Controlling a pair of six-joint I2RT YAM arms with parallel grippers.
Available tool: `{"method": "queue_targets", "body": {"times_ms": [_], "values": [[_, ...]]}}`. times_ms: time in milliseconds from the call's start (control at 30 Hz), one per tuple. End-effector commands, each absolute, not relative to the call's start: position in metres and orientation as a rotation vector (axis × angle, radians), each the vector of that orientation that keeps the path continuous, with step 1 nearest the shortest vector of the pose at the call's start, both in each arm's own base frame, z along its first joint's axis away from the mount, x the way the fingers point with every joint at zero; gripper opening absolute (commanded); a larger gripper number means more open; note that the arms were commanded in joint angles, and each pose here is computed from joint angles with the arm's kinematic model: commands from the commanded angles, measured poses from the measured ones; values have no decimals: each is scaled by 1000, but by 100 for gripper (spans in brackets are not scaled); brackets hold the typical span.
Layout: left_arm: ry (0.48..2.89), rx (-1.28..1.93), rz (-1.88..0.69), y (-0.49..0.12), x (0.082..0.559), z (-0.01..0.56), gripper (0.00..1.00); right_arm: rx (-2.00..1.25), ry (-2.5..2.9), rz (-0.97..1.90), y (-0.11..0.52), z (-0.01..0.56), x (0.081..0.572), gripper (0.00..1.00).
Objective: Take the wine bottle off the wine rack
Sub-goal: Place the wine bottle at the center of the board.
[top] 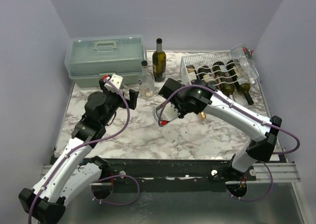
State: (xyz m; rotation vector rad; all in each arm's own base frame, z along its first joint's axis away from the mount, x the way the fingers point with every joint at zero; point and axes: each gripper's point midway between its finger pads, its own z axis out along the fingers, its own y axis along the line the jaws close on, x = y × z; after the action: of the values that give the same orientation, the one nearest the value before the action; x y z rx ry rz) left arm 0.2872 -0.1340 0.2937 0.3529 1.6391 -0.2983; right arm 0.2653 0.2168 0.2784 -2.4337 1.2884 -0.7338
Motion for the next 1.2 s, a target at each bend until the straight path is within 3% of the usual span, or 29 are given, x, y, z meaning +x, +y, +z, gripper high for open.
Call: {"method": "queue_targets", "body": {"times_ms": [0, 1167], "values": [[1634, 342, -268, -129, 290, 293, 99, -2362, 1124, -961, 228, 310, 279, 0], [1624, 341, -263, -128, 289, 295, 99, -2679, 772, -1366, 216, 234, 272, 0]]}}
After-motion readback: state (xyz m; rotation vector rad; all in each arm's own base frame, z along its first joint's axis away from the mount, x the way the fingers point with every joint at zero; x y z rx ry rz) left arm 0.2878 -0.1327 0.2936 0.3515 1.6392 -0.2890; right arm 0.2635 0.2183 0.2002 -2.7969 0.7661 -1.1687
